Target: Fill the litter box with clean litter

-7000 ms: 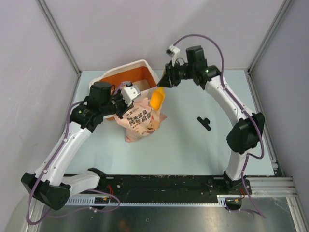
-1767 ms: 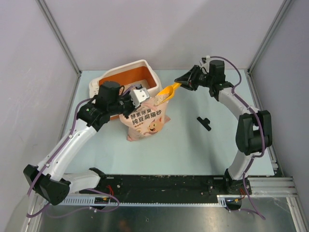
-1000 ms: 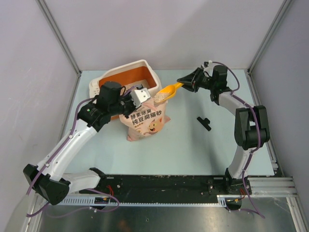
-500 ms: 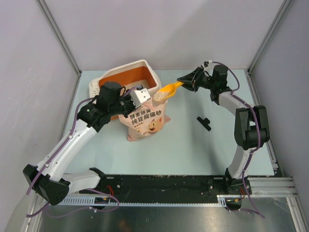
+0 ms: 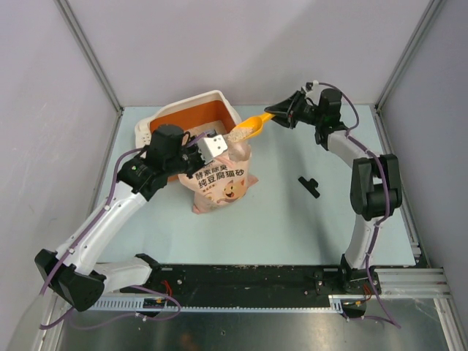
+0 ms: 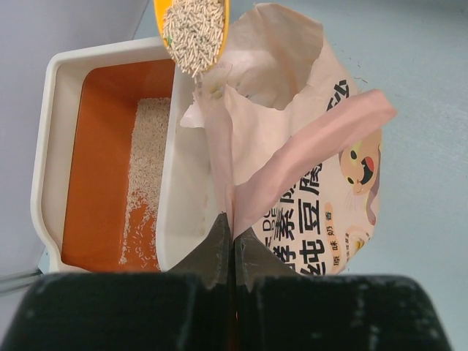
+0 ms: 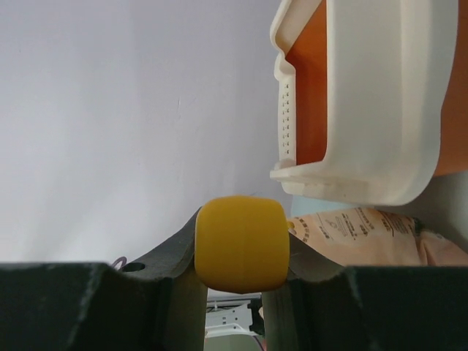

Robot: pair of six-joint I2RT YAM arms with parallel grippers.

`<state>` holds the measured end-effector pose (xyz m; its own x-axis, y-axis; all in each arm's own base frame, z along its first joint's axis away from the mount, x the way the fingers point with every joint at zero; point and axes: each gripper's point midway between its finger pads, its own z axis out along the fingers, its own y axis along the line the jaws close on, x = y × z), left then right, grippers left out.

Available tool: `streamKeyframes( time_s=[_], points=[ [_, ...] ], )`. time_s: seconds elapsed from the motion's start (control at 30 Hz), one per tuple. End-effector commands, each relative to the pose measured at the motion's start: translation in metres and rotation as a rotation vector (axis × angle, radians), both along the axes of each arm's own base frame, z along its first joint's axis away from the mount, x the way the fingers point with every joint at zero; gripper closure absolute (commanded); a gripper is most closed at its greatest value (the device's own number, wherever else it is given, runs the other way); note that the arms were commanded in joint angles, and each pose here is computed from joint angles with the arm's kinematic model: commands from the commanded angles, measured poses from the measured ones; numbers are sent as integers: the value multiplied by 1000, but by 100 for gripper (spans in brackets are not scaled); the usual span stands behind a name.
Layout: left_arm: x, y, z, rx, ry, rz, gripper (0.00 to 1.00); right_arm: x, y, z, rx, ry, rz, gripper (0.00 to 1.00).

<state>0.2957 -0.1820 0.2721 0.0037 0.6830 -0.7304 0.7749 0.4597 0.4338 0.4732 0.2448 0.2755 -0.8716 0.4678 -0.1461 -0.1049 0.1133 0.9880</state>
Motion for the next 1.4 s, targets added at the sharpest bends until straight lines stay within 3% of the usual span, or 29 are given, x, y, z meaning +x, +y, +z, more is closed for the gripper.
streamKeyframes(
  time_s=[0.0, 0.23, 0.4, 0.63, 0.83, 1.07, 1.2, 1.37],
  points=[
    [-2, 8, 8, 15, -47, 14, 100, 13, 18, 21, 26, -70, 22, 100],
    [-3, 11, 5, 29, -39, 20, 100, 57, 58, 29, 22, -131, 8, 100],
    [-2, 10, 1, 37, -23, 20, 100, 83, 117, -5, -44, -191, -5, 100],
    [-9, 9, 5, 13, -20, 9, 100, 98, 159, 27, -153, -588, -64, 100],
    [-24, 4, 3, -34, 6, -31, 100, 75, 198, 59, -279, -912, -65, 100],
    [-41, 1, 9, -96, 7, -75, 100, 71, 213, 82, -649, -1430, -188, 100],
    [-52, -1, 10, -115, 4, -109, 100, 74, 201, 101, -735, -1513, -237, 100],
    [-55, -2, 7, -123, -16, -135, 100, 69, 168, 130, -743, -1441, -257, 100]
  ],
)
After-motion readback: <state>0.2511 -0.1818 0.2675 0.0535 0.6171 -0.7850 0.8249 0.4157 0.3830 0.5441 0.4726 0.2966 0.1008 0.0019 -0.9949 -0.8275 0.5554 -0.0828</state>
